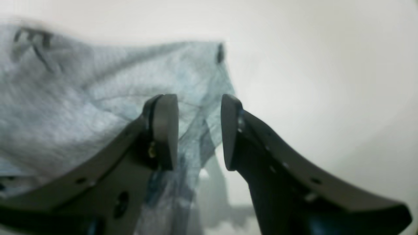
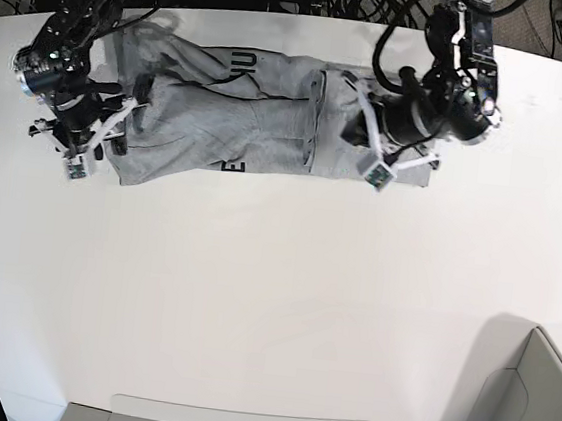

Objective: Fold the T-shirt properly

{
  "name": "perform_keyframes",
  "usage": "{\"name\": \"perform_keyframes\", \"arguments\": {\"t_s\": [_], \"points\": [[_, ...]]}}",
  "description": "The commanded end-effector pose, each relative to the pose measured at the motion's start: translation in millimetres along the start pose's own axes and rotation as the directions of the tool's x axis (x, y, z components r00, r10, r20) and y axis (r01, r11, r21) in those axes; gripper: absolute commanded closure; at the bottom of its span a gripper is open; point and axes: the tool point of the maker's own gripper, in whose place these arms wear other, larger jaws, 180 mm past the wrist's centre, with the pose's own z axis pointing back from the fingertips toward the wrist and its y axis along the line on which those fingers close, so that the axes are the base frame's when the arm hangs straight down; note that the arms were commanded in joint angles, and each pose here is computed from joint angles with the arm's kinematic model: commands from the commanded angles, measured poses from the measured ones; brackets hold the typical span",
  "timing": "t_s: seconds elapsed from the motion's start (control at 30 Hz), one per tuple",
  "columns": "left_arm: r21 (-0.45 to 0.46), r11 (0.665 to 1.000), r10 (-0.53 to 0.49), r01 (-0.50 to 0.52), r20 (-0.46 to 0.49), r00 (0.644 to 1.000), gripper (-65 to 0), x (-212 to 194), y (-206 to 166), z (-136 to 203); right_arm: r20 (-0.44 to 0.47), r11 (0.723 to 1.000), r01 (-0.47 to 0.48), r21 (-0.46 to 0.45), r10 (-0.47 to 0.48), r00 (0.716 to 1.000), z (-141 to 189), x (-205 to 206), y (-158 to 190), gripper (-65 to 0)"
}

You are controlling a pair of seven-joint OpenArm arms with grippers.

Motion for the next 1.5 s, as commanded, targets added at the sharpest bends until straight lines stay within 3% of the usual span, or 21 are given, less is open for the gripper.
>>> {"name": "perform_keyframes", "arguments": {"t_s": [0.0,0.07,0.17,0.33,0.47,0.67,0.87,1.2,1.27,1.33,1.47], "points": [[0.016,1.0,0.008,-0.009,0.035,0.999,0.0,7,6,6,0.066,0.999,0.011,-0.032,-0.009,0.998,12,14,-17,-22.4],[0.045,0.998,0.035,-0.036,0.037,0.999,0.0,3,17,10,0.031,0.998,0.063,-0.027,-0.063,0.998,19,4,-27,-22.5],[0.045,0.998,0.038,-0.039,0.035,0.999,0.0,2,17,10,-0.112,0.999,0.05,-0.012,-0.051,0.992,27,-19,-39,-22.4],[0.043,0.998,0.039,-0.041,0.029,0.999,0.0,0,17,9,-0.109,0.982,0.168,0.083,-0.159,0.981,18,-34,-35,-22.3],[0.046,0.998,0.037,-0.039,0.027,0.999,0.0,0,18,9,-0.179,0.946,0.276,0.172,-0.245,0.953,-1,-62,-19,-22.2],[0.061,0.998,0.025,-0.025,0.009,1.0,0.0,-5,23,12,-0.271,0.906,0.365,0.213,-0.304,0.913,-15,-93,-7,-22.2],[0.061,0.998,0.025,-0.025,0.009,1.0,0.0,-5,23,12,-0.355,0.845,0.458,0.276,-0.353,0.866,-30,-117,25,-22.2],[0.067,0.997,0.029,-0.03,0.011,1.0,0.0,-5,25,13,-0.406,0.829,0.388,0.403,-0.218,0.888,-39,-114,82,-21.4],[0.067,0.997,0.029,-0.03,0.011,1.0,0.0,-5,25,13,-0.407,0.827,0.36,0.433,-0.177,0.896,-42,-111,93,-14.4],[0.068,0.997,0.03,-0.031,0.011,0.999,0.0,-6,26,13,-0.417,0.83,0.321,0.457,-0.119,0.901,-43,-110,101,-1.4],[0.08,0.997,0.022,-0.022,-0.001,1.0,0.0,-9,30,15,-0.424,0.858,0.264,0.441,-0.06,0.904,-49,-105,97,0.0]]}}
